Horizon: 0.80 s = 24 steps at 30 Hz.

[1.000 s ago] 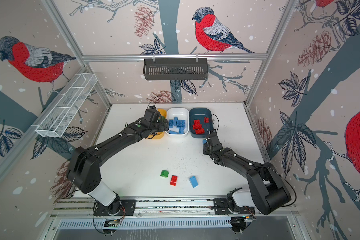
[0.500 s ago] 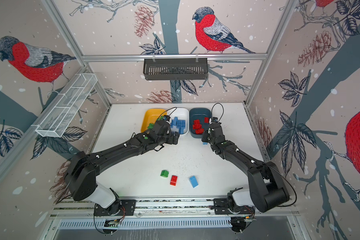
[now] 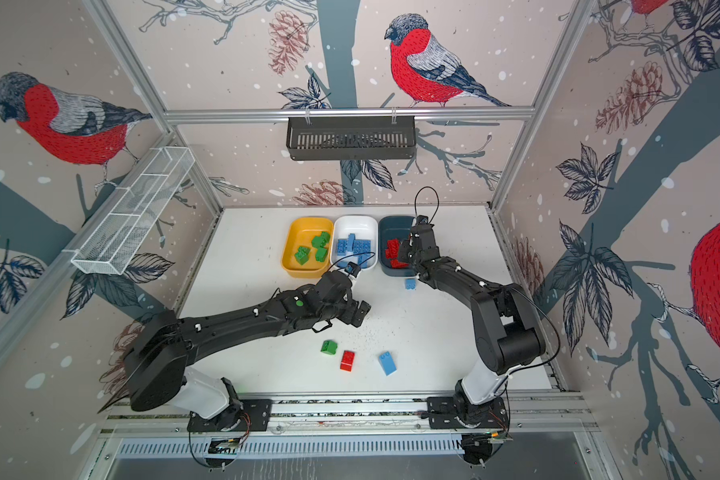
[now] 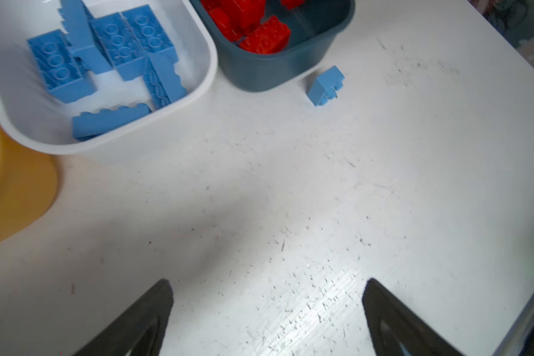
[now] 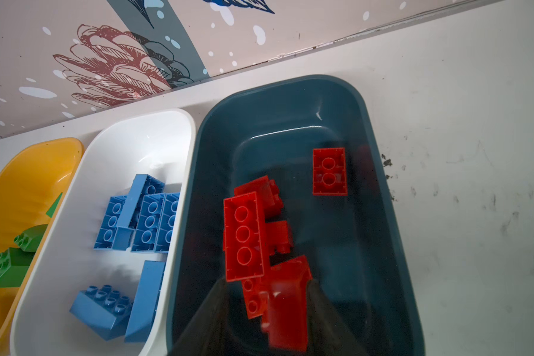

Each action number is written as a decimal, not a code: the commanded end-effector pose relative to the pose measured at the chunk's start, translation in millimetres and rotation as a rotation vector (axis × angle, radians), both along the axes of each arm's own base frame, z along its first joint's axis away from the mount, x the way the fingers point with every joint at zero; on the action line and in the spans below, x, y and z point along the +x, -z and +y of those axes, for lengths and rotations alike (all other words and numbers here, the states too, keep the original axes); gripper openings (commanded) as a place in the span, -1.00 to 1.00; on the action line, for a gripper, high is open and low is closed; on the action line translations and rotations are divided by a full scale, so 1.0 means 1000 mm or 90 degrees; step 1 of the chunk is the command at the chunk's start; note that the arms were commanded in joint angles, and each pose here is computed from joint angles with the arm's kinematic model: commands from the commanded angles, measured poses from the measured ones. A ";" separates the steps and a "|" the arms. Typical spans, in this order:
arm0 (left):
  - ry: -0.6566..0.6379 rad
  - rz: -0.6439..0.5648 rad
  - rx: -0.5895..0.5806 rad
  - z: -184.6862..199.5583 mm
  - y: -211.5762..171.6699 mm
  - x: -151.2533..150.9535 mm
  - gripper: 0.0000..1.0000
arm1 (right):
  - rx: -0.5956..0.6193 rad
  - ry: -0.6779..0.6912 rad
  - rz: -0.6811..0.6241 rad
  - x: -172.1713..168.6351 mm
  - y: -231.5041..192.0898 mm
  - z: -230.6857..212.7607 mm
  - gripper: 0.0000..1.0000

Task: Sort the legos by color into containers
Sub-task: 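Drop the red brick into the teal tub while left reaches to light blue brick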

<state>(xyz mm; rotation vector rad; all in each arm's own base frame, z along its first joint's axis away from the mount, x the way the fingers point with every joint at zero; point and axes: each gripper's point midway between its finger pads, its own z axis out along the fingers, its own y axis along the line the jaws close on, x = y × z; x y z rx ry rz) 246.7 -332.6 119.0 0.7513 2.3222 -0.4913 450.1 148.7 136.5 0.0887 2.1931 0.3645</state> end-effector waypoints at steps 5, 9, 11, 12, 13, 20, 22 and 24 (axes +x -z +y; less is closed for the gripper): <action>0.198 -0.034 -0.020 -0.039 -0.005 -0.044 0.93 | 0.023 0.000 -0.045 -0.020 -0.040 -0.005 0.51; 0.289 -0.032 0.027 -0.057 0.011 -0.076 0.92 | 0.034 0.006 -0.078 -0.042 -0.061 -0.015 0.67; 0.339 -0.010 0.066 -0.059 0.029 -0.095 0.89 | 0.038 0.015 -0.093 -0.052 -0.069 -0.022 0.99; 0.366 -0.012 0.075 -0.066 0.029 -0.103 0.88 | 0.040 0.023 -0.101 -0.057 -0.073 -0.026 0.99; 0.389 -0.016 0.095 -0.068 0.035 -0.110 0.86 | 0.040 0.032 -0.104 -0.062 -0.074 -0.030 0.99; 0.550 -0.128 0.112 -0.075 0.040 -0.131 0.84 | 0.040 0.086 -0.135 -0.086 -0.079 -0.061 0.99; 0.584 -0.174 0.138 -0.075 0.044 -0.131 0.84 | 0.040 0.094 -0.133 -0.089 -0.077 -0.067 0.99; 0.598 -0.203 0.179 -0.073 0.052 -0.123 0.82 | 0.042 0.097 -0.133 -0.092 -0.075 -0.071 0.99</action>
